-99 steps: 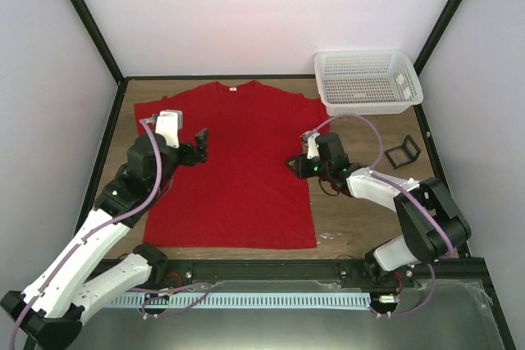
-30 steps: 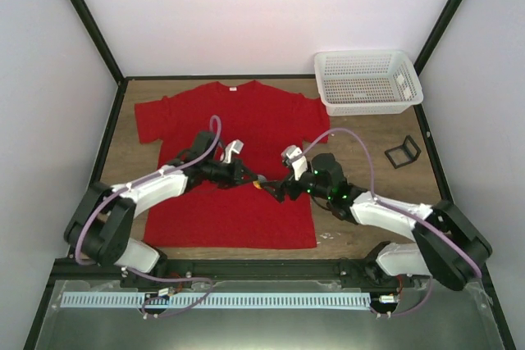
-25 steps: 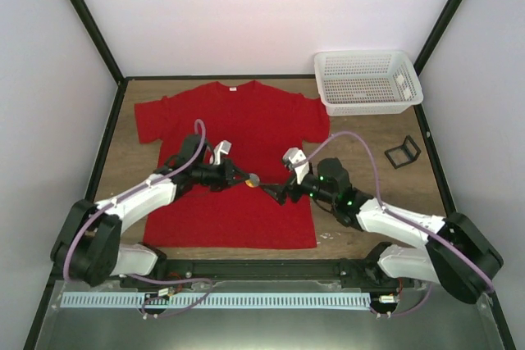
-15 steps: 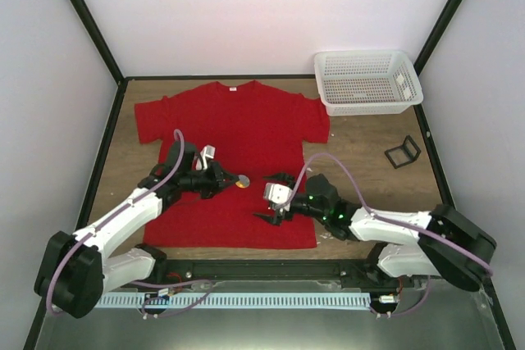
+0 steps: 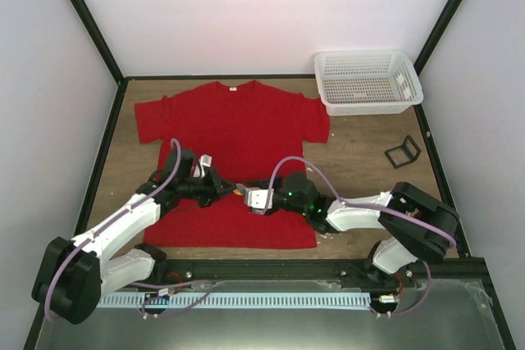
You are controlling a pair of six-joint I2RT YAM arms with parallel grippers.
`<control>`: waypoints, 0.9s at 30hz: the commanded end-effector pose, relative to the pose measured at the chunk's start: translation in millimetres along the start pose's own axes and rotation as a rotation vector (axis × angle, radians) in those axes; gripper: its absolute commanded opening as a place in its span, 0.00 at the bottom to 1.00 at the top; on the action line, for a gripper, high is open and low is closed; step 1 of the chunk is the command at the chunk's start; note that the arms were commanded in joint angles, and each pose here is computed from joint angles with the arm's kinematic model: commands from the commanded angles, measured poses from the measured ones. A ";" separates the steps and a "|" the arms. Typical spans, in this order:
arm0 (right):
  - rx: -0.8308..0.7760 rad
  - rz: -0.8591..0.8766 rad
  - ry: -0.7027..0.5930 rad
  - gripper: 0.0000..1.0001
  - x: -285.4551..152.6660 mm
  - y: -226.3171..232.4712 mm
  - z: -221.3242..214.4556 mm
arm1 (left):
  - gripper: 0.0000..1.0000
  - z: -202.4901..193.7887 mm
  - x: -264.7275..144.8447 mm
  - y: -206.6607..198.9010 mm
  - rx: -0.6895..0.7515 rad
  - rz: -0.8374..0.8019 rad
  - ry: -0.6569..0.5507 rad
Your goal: Pin the brooch onto the clothing
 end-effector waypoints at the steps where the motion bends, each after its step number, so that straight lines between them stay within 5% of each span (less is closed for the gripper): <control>1: -0.057 -0.087 -0.042 0.31 11.1 -12.1 11.9 | 0.00 -1.7 -1.4 -1.1 -0.015 -0.015 0.013; 4: -0.055 -0.094 -0.048 0.31 14.8 -10.5 10.6 | 0.00 -1.7 -1.4 -1.7 -0.015 -0.016 0.016; 7: -0.029 -0.125 -0.061 0.08 13.3 -12.0 10.3 | 0.00 -0.5 -1.8 -2.9 -0.009 -0.013 0.010; 10: 0.010 -0.142 -0.069 0.01 8.7 -12.9 10.6 | 0.03 0.5 -3.1 -3.7 0.006 0.001 0.003; 13: 0.120 -0.158 -0.078 0.01 -1.5 -13.6 10.5 | 0.20 5.1 -8.6 -8.3 0.049 0.017 -0.027; 16: 0.308 -0.155 -0.127 0.01 -20.4 -14.0 14.9 | 0.65 11.0 -17.4 -18.7 0.136 0.023 -0.081; 18: 0.441 -0.110 -0.151 0.01 -33.7 -12.8 18.1 | 0.78 14.5 -23.4 -29.3 0.217 0.001 -0.116; 23: 0.917 -0.051 -0.043 0.01 -53.7 -35.5 8.3 | 0.90 14.7 -36.6 -63.7 0.483 -0.123 -0.137; 27: 1.054 0.170 -0.061 0.01 -75.4 -50.4 18.0 | 0.91 10.2 -47.3 -91.1 0.671 -0.224 -0.127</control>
Point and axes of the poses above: each gripper's point midway between its finger pads, its own x axis out along the fingers, its own y axis along the line the jaws close on, z = x × y, the point moved 6 cm from there along -x, back along the fingers, and after that the axes turned 9 degrees about x, right-handed, at the moved point
